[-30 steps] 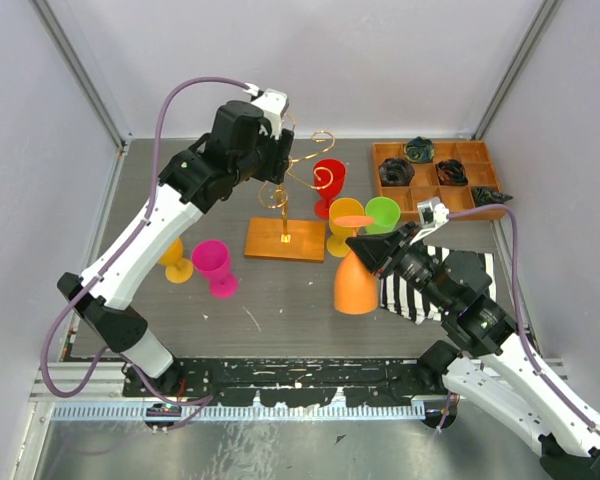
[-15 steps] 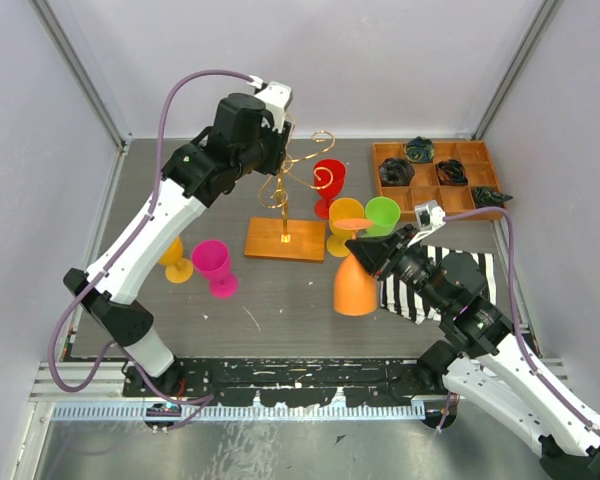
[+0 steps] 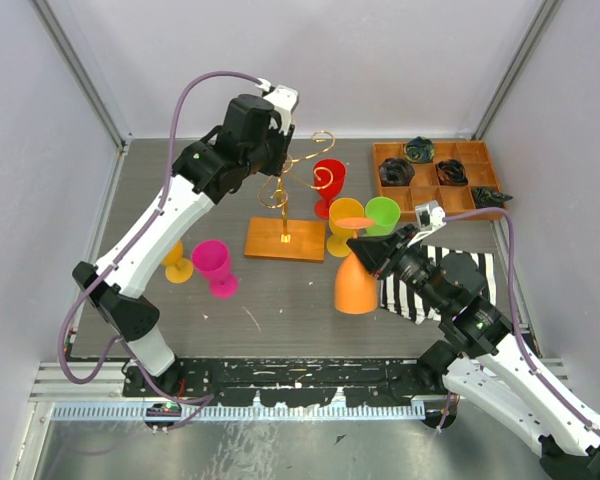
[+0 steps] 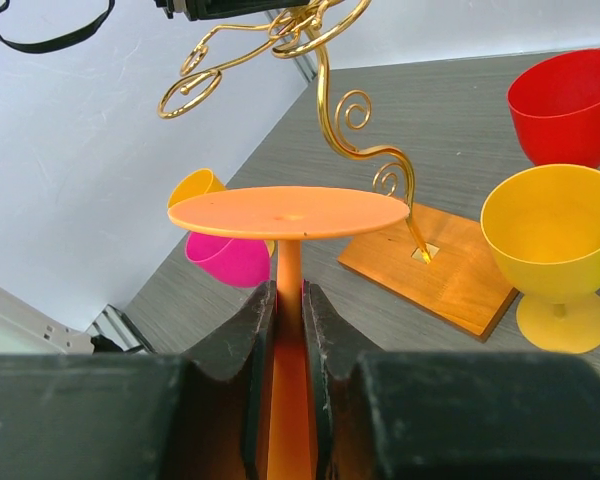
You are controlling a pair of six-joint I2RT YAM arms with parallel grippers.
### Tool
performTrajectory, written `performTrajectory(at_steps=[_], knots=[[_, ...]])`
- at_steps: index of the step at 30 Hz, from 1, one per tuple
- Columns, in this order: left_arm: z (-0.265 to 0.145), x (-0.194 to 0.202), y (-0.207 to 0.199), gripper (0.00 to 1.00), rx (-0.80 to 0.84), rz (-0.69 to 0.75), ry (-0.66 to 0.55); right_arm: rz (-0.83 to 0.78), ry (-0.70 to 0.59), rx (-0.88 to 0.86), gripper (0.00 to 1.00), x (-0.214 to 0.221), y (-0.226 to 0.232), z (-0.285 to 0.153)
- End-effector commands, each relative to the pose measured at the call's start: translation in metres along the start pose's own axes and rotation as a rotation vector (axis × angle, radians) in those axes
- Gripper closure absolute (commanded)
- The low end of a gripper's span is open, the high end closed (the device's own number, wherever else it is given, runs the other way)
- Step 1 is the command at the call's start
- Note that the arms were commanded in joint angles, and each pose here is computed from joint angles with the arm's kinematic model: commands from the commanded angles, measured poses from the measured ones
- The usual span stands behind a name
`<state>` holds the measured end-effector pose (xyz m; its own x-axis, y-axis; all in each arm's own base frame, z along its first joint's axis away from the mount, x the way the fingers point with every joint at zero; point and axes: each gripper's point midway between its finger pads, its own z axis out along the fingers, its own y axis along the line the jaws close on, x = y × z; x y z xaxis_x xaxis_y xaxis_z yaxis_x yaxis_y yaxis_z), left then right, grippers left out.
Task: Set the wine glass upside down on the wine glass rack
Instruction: Turn the wine glass upside down at the wine rack.
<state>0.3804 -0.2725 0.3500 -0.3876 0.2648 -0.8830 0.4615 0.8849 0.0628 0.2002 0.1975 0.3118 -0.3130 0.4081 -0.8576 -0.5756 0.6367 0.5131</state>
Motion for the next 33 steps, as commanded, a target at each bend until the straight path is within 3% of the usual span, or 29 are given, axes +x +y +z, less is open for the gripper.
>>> performTrajectory(at_steps=[1,11,17,23,33], knots=[[-0.001,-0.005,0.006,0.67,-0.03,-0.002,-0.01,-0.012,-0.07,-0.015,0.99,-0.017,0.006,0.0],[-0.005,-0.009,0.01,0.88,-0.057,-0.053,-0.017,-0.048,-0.035,-0.026,0.99,-0.01,0.006,0.004],[-0.004,-0.007,0.008,0.99,-0.071,-0.097,0.016,-0.076,-0.121,-0.087,0.99,-0.017,0.011,0.013],[0.001,0.004,0.018,1.0,-0.125,-0.074,0.034,-0.261,-0.26,-0.212,0.99,-0.027,0.024,0.016],[-0.002,0.01,0.024,1.0,-0.154,-0.066,0.018,-0.486,-0.383,-0.378,0.99,-0.03,0.045,0.031]])
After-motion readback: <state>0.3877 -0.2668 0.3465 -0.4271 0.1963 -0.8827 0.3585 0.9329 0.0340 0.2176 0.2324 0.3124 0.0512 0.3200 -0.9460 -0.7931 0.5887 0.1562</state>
